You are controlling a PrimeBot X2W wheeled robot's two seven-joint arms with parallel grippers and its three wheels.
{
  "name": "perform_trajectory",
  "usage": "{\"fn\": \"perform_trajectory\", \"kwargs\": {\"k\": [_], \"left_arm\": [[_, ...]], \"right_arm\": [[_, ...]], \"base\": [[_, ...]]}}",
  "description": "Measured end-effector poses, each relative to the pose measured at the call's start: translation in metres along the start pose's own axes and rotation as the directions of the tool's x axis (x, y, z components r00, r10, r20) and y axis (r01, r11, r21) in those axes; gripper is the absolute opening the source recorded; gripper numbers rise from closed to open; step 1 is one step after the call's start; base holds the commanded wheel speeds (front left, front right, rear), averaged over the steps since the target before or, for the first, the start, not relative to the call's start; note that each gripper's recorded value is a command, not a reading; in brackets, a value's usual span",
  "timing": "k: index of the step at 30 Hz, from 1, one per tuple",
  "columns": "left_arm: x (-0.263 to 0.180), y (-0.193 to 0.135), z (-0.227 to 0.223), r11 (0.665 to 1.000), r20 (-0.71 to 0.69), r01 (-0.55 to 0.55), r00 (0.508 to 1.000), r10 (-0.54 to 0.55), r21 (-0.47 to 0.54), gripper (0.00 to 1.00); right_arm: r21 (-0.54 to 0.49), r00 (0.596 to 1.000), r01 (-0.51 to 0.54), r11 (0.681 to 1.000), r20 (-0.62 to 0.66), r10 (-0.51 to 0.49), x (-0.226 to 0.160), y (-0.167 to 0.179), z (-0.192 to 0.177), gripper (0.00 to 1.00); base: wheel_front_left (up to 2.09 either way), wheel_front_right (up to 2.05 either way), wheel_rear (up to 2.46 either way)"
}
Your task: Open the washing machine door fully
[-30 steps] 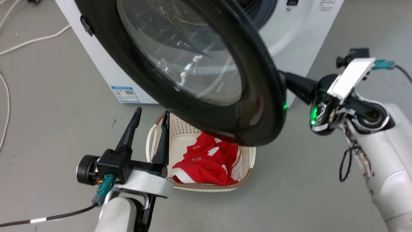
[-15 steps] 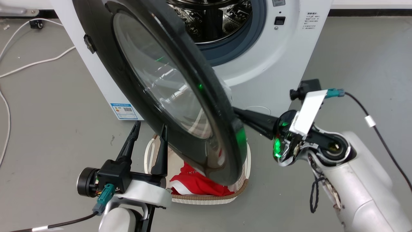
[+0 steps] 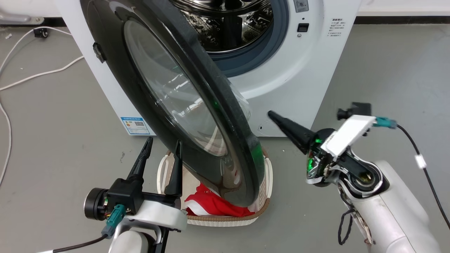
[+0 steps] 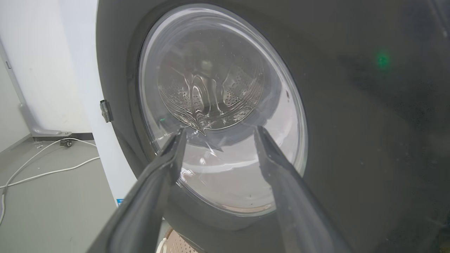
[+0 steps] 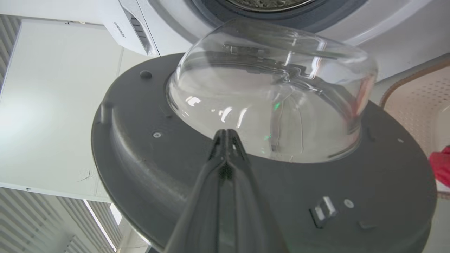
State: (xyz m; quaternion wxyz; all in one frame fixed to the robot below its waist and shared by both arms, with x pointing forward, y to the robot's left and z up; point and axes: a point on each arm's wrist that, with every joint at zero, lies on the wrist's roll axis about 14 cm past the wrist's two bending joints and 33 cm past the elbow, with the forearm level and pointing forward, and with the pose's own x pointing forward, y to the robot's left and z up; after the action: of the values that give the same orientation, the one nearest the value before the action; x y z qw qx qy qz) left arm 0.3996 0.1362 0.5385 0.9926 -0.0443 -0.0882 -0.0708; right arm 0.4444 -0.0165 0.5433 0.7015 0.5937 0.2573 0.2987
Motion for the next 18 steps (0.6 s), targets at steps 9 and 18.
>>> {"fn": "perform_trajectory", "kwargs": {"k": [9, 18], "left_arm": [[0.001, 0.001, -0.001, 1.000, -0.002, -0.005, 1.000, 0.005, 0.001, 1.00], [0.000, 0.001, -0.002, 1.000, -0.006, -0.006, 1.000, 0.006, 0.006, 1.00]], "right_arm": [[0.002, 0.921, 0.069, 0.998, 0.385, -0.064, -0.051, -0.027, 0.059, 0.00], [0.004, 0.792, 0.132, 0.991, 0.601, -0.108, -0.115, -0.047, 0.080, 0.38]], "base": [[0.00, 0.00, 0.00], [0.00, 0.00, 0.00]]}}
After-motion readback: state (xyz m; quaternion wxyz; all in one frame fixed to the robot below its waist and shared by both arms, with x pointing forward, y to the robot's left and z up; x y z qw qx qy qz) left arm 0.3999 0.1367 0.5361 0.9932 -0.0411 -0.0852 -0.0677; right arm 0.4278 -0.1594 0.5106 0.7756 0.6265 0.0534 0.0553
